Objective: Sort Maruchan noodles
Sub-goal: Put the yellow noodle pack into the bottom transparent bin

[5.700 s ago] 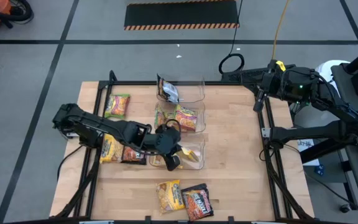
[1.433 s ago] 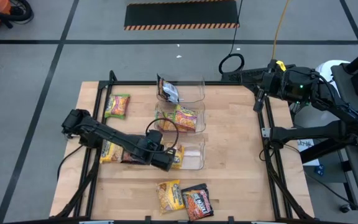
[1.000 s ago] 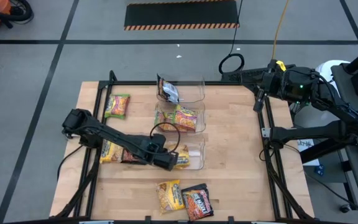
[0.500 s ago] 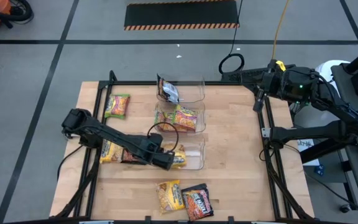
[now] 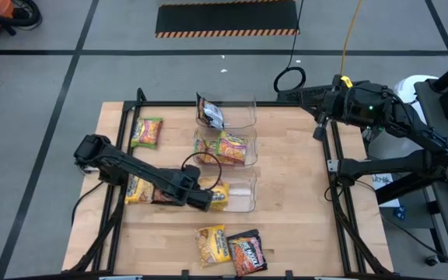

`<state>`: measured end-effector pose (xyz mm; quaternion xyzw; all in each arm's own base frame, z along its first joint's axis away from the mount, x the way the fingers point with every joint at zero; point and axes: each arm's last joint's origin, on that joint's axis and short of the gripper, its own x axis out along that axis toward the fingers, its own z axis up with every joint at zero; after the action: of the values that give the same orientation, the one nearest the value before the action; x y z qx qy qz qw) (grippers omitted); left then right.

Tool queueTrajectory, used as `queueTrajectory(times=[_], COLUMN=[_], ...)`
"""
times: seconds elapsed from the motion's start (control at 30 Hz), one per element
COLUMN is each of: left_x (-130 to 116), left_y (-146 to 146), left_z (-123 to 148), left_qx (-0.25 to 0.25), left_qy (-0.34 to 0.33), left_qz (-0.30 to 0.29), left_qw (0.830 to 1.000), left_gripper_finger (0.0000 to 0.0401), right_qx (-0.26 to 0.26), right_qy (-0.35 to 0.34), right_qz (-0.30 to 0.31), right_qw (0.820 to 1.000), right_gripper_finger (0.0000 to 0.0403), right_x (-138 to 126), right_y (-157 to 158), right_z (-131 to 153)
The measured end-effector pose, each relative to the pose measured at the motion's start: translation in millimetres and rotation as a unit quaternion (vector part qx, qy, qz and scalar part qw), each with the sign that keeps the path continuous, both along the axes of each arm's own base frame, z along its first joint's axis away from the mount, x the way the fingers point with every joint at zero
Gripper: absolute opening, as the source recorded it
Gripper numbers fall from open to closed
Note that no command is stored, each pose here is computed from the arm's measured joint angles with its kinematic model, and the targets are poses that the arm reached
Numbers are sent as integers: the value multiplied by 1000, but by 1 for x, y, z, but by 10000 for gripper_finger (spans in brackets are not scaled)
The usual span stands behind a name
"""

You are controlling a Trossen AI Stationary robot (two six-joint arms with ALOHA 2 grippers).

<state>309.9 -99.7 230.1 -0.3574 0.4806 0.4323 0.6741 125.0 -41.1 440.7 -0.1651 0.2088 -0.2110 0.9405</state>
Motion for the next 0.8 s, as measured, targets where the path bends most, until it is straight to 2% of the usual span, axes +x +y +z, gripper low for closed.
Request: queueTrajectory(times=[0.27, 0.47, 0.63, 0.8], left_x=[0, 0, 0, 1], left_y=[0, 0, 0, 4], left_z=[-4, -4, -4, -4], left_qx=[-4, -4, 1, 2], left_qy=[10, 10, 17, 20], left_qz=[-6, -5, -35, -37], left_qw=[1000, 1000, 999, 999], left_gripper_finger=[3, 26, 46, 73], right_qx=[-3, -3, -3, -3], right_qy=[2, 2, 2, 2], right_qz=[1, 1, 1, 1], right_qw=[1000, 1000, 1000, 1000], right_gripper_finger=[82, 82, 82, 82], right_x=[0, 0, 0, 0], right_y=[0, 0, 0, 0], right_z=[0, 0, 0, 0])
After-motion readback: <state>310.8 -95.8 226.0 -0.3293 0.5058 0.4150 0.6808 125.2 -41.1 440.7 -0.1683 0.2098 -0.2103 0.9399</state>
